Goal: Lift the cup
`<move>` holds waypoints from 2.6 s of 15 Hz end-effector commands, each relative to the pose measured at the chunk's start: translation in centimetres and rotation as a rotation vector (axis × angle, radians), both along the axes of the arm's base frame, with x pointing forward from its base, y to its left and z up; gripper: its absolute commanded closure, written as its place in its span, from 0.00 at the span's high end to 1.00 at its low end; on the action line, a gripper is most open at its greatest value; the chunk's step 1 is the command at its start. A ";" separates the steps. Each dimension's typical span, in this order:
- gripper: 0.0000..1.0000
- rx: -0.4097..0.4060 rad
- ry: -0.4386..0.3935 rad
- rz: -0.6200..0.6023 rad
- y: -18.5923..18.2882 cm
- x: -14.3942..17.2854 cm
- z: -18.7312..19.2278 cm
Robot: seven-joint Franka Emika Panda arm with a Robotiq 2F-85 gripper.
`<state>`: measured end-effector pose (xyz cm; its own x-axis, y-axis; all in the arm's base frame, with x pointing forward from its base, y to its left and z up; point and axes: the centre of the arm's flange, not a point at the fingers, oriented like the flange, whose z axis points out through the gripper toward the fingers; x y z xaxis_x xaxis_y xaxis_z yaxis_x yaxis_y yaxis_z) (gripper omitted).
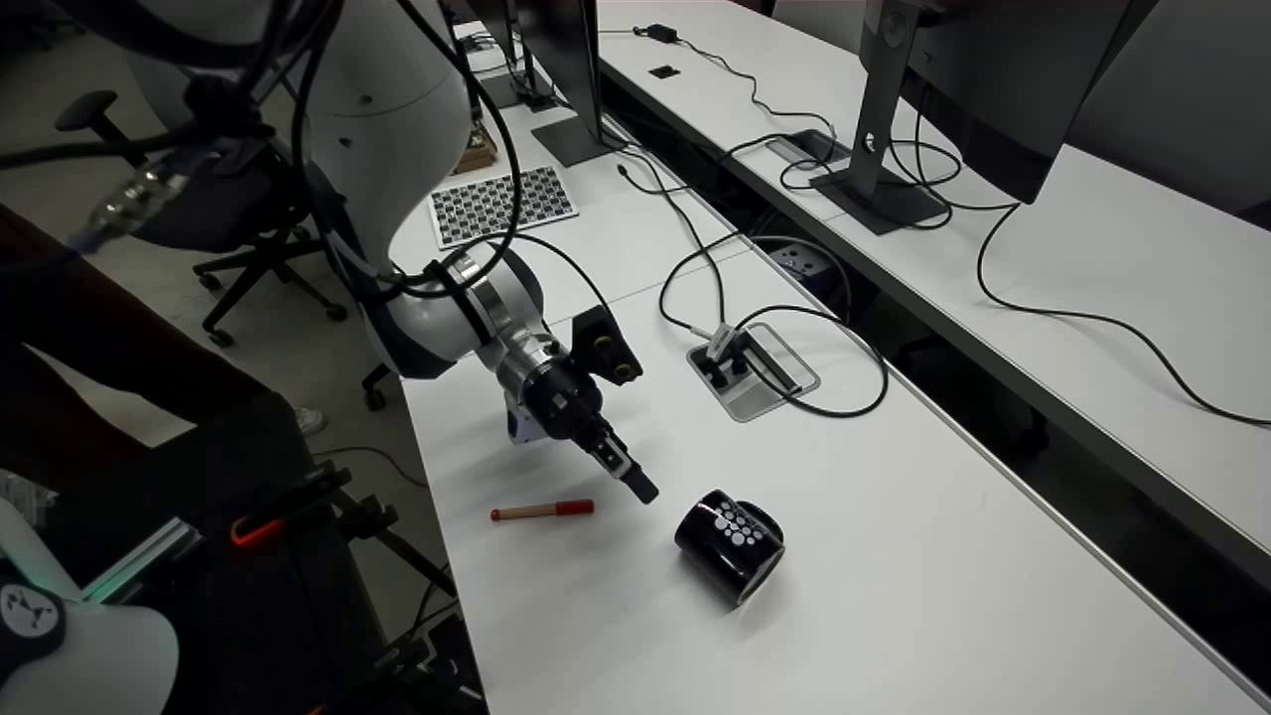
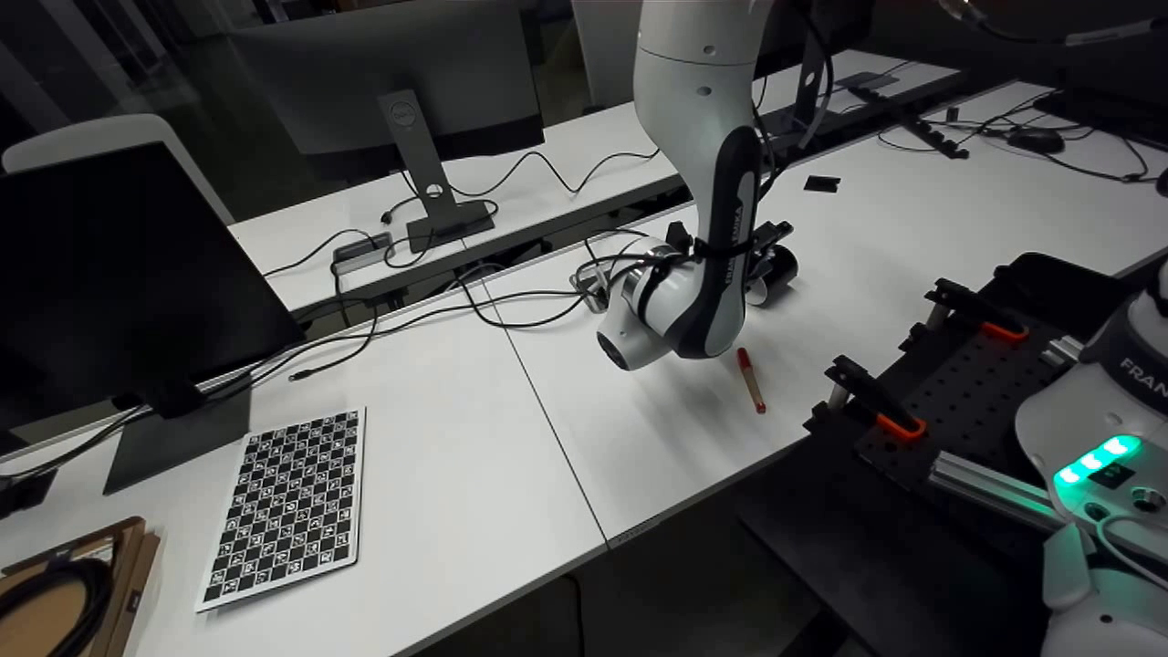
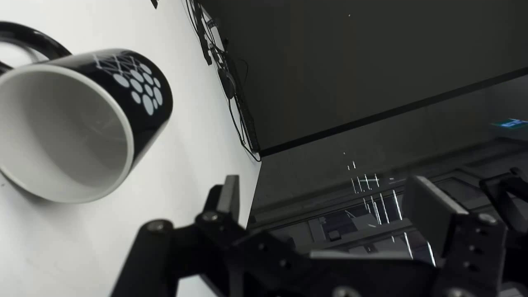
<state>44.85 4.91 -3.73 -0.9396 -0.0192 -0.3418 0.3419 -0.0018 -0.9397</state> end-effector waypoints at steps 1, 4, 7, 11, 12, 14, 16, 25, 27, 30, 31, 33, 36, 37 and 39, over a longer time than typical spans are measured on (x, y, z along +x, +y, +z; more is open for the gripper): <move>1.00 0.005 0.039 -0.007 -1.0 0.2 -1.2; 1.00 -0.002 0.037 0.023 -0.7 -0.3 -0.9; 1.00 0.007 0.041 0.047 0.0 -0.2 -0.7; 1.00 0.039 0.084 0.048 0.7 0.3 -1.2; 1.00 0.033 0.100 0.050 0.8 0.5 -1.4; 1.00 0.016 0.124 0.062 0.8 0.5 -1.5; 1.00 0.030 0.098 0.043 0.7 -0.1 -1.1; 1.00 0.068 0.124 0.027 1.7 -0.2 -1.7; 1.00 0.078 0.120 0.034 2.4 -0.1 -1.9; 1.00 0.060 0.112 0.040 3.2 0.3 -2.0; 1.00 0.054 0.106 0.042 3.3 0.6 -2.1; 1.00 0.060 0.106 0.039 3.3 1.3 -2.2; 1.00 0.110 0.131 0.010 3.1 2.6 -2.5; 1.00 0.132 0.152 -0.005 3.0 2.9 -2.7; 1.00 0.162 0.188 -0.036 2.7 3.8 -2.8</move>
